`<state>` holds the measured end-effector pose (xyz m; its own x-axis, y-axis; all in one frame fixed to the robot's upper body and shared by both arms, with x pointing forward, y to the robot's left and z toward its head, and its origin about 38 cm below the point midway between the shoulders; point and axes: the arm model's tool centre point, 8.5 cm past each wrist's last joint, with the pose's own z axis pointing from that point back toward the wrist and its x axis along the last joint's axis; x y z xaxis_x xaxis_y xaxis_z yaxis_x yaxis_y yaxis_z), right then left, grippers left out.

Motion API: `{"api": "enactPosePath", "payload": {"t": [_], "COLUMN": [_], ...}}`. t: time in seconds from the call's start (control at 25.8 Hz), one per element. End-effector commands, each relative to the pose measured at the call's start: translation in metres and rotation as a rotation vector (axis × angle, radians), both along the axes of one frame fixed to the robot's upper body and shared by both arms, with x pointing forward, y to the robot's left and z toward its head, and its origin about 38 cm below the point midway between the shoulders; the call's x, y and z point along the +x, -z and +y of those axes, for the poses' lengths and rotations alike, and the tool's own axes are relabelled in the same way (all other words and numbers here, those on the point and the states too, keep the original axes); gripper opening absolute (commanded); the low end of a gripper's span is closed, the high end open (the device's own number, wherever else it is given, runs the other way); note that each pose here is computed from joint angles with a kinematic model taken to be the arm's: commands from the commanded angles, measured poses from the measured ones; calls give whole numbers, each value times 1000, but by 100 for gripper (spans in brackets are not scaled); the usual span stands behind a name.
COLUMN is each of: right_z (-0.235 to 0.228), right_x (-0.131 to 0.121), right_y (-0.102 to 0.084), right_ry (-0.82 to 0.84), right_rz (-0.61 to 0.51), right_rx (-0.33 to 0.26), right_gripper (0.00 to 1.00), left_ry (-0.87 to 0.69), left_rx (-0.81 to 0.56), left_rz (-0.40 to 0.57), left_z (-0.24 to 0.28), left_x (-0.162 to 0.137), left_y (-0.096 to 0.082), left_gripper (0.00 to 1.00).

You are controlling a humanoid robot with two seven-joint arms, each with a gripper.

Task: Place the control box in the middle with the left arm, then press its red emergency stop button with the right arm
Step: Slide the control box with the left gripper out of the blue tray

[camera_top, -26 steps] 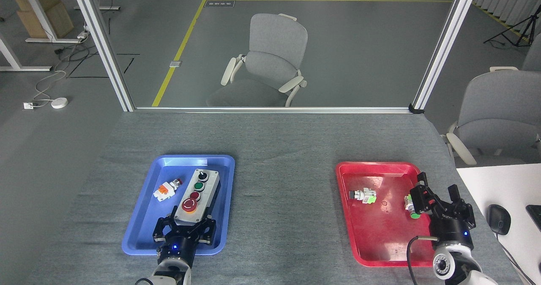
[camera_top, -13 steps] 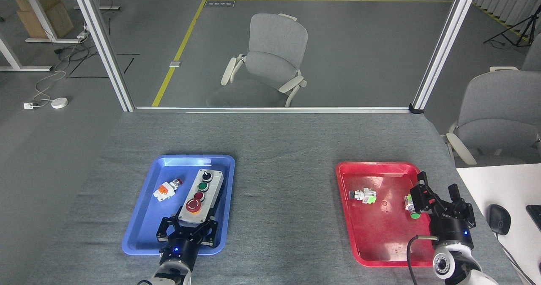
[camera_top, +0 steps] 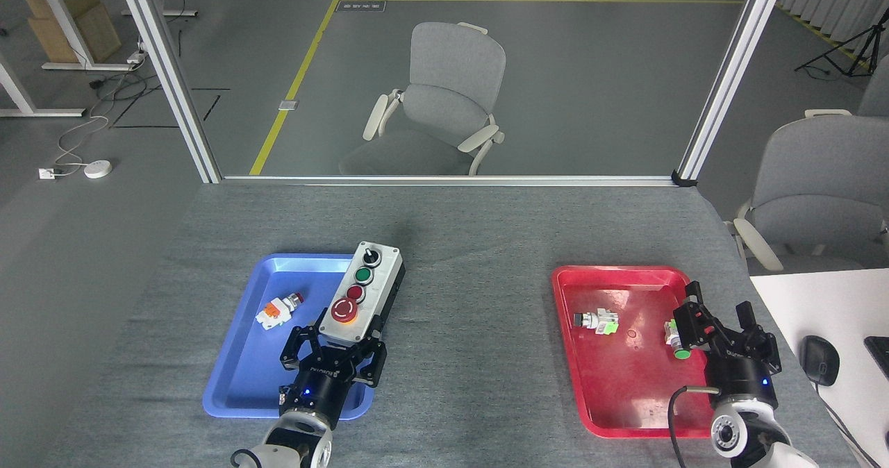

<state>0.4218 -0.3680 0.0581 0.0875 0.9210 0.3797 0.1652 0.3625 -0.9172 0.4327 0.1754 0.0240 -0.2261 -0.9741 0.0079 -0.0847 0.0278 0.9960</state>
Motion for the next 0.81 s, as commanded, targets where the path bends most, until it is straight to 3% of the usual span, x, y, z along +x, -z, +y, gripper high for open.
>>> {"api": "enactPosePath", "payload": {"t": [0.0,0.08,0.19,0.62,0.77], "right_z": [0,1,2,0,-1], "right_x": [0,1,1,1,1], "right_y": [-1,0,0,-1,-2], "right_ry": [3,2,2,4,6], "right_rz": [-3,-2,-4,-6,-8], "right_rx": [1,4,7,5,4], "right_gripper": [99,99,99,99,99], "left_ry": [85,149,200,197,143], "left_rx": [-43,-67,-21,36,42], "left_rz": [-2,20,61,207,226], "left_z": [-50,-92,-115,-133,-135], "left_x": [-3,-8,-12,-23,-24], "left_y": [-12,-15,-8,24,23], "left_gripper": [0,0,0,0,0]}}
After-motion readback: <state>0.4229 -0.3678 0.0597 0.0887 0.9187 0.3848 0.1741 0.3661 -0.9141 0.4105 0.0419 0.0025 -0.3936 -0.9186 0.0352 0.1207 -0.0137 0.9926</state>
